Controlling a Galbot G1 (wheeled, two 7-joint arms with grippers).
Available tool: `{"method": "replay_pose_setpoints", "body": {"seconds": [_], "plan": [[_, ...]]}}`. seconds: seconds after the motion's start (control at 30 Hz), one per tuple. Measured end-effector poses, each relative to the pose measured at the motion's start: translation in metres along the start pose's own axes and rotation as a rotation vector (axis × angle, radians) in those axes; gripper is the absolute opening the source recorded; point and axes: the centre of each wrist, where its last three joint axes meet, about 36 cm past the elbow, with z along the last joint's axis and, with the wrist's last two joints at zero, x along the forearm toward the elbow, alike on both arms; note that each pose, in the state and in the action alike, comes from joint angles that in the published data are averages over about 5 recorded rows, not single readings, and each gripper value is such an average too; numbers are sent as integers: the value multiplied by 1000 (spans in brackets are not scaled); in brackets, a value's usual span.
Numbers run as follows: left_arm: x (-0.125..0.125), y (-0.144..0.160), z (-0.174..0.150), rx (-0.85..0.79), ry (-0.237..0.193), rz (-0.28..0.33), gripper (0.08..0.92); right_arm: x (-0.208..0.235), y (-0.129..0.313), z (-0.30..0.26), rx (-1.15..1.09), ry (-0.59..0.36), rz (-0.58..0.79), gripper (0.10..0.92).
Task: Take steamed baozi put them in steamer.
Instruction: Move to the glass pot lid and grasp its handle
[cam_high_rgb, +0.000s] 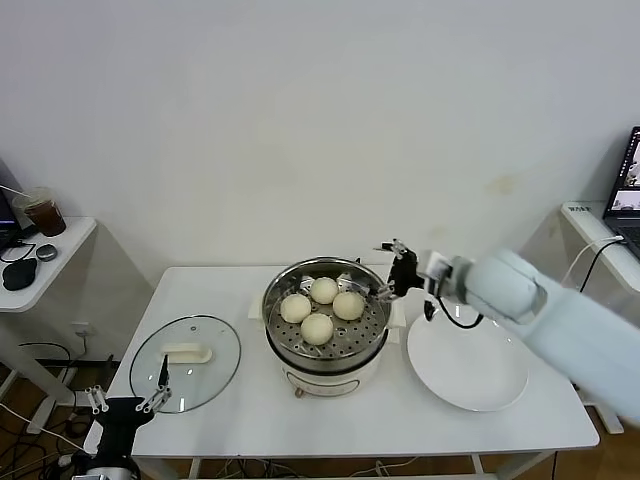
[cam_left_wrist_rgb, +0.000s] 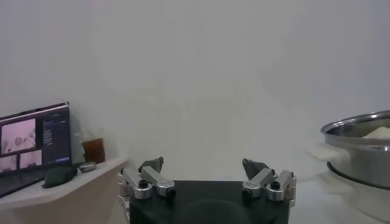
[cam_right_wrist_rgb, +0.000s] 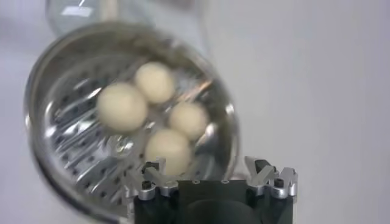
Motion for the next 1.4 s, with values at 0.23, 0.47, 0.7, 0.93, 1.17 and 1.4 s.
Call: {"method": "replay_pose_setpoints", "body": {"seconds": [0.23, 0.47, 0.7, 0.93, 1.17, 1.4], "plan": [[2, -9, 2, 2, -4, 6, 823, 10, 50, 46, -105, -277, 241, 823], [1, -10, 5, -44, -20, 5, 823, 44, 122, 106, -285, -392, 490, 823], [-3, -2, 15, -209, -39, -5, 823, 98, 196, 152, -451, -313, 718, 823], [-1, 20, 42, -621, -36, 14, 823, 141, 245, 172, -551, -191, 878, 823], [-4, 36, 73, -1050, -55, 145, 823, 157, 267, 181, -590, -131, 967, 823], [-34, 46, 95, -1328, -89, 258, 823, 164, 285, 185, -615, -89, 1006, 823]]}}
